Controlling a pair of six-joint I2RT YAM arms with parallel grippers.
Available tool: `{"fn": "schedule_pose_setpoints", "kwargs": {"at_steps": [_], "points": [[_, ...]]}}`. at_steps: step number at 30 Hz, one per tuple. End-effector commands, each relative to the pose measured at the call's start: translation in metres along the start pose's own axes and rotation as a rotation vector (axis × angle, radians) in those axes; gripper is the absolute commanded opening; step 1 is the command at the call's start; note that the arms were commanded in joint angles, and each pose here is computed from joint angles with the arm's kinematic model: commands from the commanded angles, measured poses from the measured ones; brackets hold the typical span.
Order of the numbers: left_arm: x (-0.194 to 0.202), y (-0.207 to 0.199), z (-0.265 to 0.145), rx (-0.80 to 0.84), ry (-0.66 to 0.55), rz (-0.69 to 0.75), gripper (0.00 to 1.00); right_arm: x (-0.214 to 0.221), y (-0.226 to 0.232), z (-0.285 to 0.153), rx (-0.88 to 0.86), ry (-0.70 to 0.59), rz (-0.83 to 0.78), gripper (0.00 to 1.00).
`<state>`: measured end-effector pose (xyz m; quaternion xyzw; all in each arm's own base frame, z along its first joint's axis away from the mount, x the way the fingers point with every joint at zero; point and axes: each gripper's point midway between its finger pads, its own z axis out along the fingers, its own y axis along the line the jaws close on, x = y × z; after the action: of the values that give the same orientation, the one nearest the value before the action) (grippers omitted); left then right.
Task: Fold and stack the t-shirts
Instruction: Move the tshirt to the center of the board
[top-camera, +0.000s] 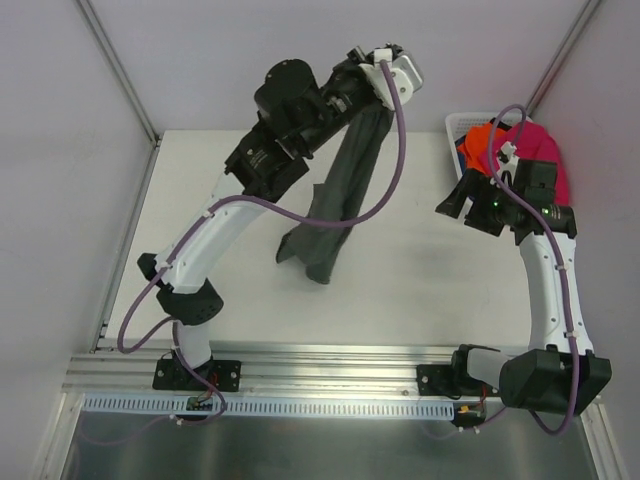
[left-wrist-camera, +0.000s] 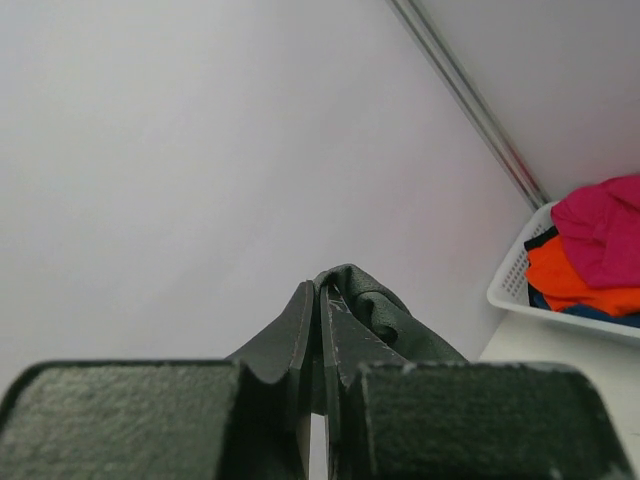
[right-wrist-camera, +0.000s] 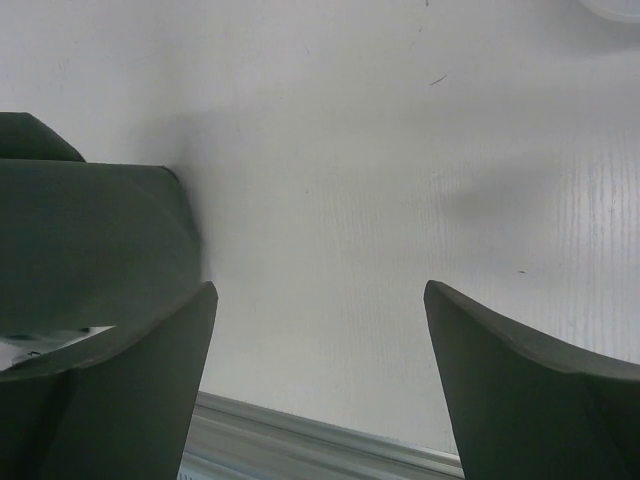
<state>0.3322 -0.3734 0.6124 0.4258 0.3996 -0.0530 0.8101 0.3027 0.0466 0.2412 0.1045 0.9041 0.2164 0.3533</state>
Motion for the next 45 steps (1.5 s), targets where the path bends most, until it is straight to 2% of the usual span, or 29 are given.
{"fn": "schedule_pose_setpoints", "kwargs": {"at_steps": [1,5,9,11,12,14,15,17,18,20,21,23,24,26,27,30,33,38,39,40,42,43,45], "points": [[-0.010,0.008,0.014,-0.071,-0.073,0.038,0.00,-0.021,0.013,-0.021,-0.029,-0.092,-0.032,0.90],[0.034,-0.013,0.031,-0.049,0.010,0.023,0.00,-0.017,0.015,-0.026,-0.036,-0.092,-0.032,0.90],[0.125,-0.017,0.035,-0.069,0.207,-0.010,0.00,-0.011,0.019,-0.027,-0.059,-0.076,-0.013,0.90],[0.168,-0.008,0.028,-0.088,0.299,-0.010,0.00,-0.010,0.021,-0.027,-0.068,-0.073,-0.004,0.90],[0.194,-0.018,0.024,-0.066,0.357,-0.004,0.00,-0.010,0.021,-0.027,-0.071,-0.072,-0.003,0.90],[0.220,-0.011,0.011,-0.073,0.418,0.006,0.00,-0.008,0.021,-0.027,-0.073,-0.070,0.002,0.90],[0.242,-0.024,0.003,-0.043,0.471,0.009,0.00,-0.008,0.021,-0.026,-0.072,-0.068,0.004,0.90],[0.257,-0.025,-0.012,-0.032,0.520,0.024,0.00,-0.005,0.019,-0.025,-0.069,-0.061,0.011,0.90],[0.278,-0.042,-0.024,0.007,0.572,0.027,0.00,-0.003,0.018,-0.024,-0.067,-0.057,0.010,0.90],[0.277,-0.045,-0.042,0.022,0.592,0.031,0.00,0.001,0.014,-0.021,-0.056,-0.046,0.014,0.90],[0.295,-0.063,-0.057,0.065,0.641,0.028,0.00,0.003,0.013,-0.021,-0.051,-0.042,0.008,0.90],[0.288,-0.063,-0.076,0.070,0.645,0.014,0.00,0.008,0.006,-0.016,-0.026,-0.022,0.009,0.90],[0.304,-0.081,-0.094,0.112,0.689,0.010,0.00,0.010,0.003,-0.015,-0.015,-0.018,0.005,0.90],[0.297,-0.079,-0.115,0.113,0.697,0.007,0.00,0.017,-0.007,-0.009,0.020,0.010,0.017,0.90],[0.309,-0.093,-0.132,0.144,0.736,0.006,0.00,0.019,-0.010,-0.005,0.030,0.027,0.026,0.88],[0.313,-0.094,-0.157,0.134,0.782,-0.010,0.00,0.022,-0.013,0.010,0.015,0.078,0.046,0.82],[0.317,-0.093,-0.179,0.124,0.834,-0.035,0.00,0.013,-0.014,0.020,0.016,0.087,0.050,0.80],[0.311,-0.093,-0.194,0.127,0.832,-0.060,0.00,-0.007,-0.025,0.061,0.029,0.156,0.083,0.79],[0.313,-0.096,-0.193,0.136,0.833,-0.066,0.00,-0.026,-0.017,0.063,0.007,0.132,0.075,0.77],[0.317,-0.100,-0.191,0.143,0.838,-0.077,0.00,-0.025,-0.025,0.084,0.017,0.183,0.103,0.77],[0.315,-0.098,-0.183,0.137,0.833,-0.086,0.00,-0.042,-0.024,0.099,0.011,0.188,0.086,0.76],[0.319,-0.100,-0.180,0.142,0.837,-0.095,0.00,-0.068,-0.011,0.100,-0.012,0.144,0.053,0.75],[0.318,-0.099,-0.172,0.144,0.830,-0.101,0.00,-0.074,-0.020,0.135,-0.006,0.191,0.025,0.73]]}}
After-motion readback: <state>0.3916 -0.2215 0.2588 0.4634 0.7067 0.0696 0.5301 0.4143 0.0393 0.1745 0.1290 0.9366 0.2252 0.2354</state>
